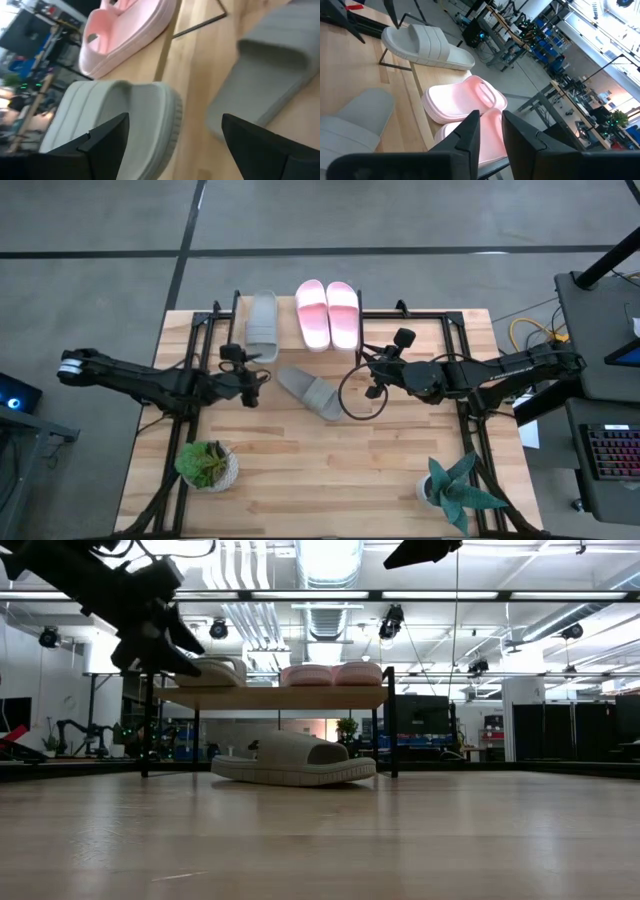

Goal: Pick and place slides into the shelf
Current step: Put the right gray slipper on the shelf

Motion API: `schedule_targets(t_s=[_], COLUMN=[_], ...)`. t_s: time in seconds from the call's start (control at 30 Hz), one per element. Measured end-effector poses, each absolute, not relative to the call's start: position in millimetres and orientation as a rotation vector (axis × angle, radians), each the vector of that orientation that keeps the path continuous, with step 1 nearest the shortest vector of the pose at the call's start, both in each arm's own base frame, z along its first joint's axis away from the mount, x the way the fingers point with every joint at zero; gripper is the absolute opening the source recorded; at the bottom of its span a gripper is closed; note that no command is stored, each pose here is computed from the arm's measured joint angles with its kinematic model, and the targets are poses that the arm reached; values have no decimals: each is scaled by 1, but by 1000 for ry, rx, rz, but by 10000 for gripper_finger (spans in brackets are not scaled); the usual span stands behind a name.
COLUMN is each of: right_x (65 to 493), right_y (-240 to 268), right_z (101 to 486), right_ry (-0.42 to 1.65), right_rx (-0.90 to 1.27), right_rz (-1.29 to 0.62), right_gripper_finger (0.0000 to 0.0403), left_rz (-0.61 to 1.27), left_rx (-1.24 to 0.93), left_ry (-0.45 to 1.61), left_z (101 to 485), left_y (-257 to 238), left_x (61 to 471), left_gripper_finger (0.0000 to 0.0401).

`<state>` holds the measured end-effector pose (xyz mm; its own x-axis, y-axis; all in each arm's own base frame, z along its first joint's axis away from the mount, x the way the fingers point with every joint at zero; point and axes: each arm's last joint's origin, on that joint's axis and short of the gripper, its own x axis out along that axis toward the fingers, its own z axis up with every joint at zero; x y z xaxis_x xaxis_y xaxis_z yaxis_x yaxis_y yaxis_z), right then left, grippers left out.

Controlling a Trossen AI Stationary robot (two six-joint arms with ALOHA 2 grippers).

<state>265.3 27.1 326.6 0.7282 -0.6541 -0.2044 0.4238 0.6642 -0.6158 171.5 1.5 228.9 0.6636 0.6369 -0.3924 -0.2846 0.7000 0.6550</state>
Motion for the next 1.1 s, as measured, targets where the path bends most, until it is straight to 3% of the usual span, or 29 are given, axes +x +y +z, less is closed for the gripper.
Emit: schedule_targets(t_s=[0.47, 0.73, 0.87, 1.1], right_x=[265, 265, 265, 264], right_y=[27, 27, 27, 27], right_z=[327, 326, 326, 323], right_ry=[436, 437, 437, 464], right_rx=[-573, -573, -573, -589], right_rz=[-630, -630, -630, -623], right_gripper_finger=[73, 70, 75, 73], left_rz=[357, 619, 623, 799], left_rx=[453, 396, 438, 576], left_ry=[493, 428, 529, 723], left_z=[255, 278, 277, 271], left_y=[-4, 4, 6, 15], left_x=[167, 170, 180, 200], left_gripper_finger=[300, 299, 299, 299])
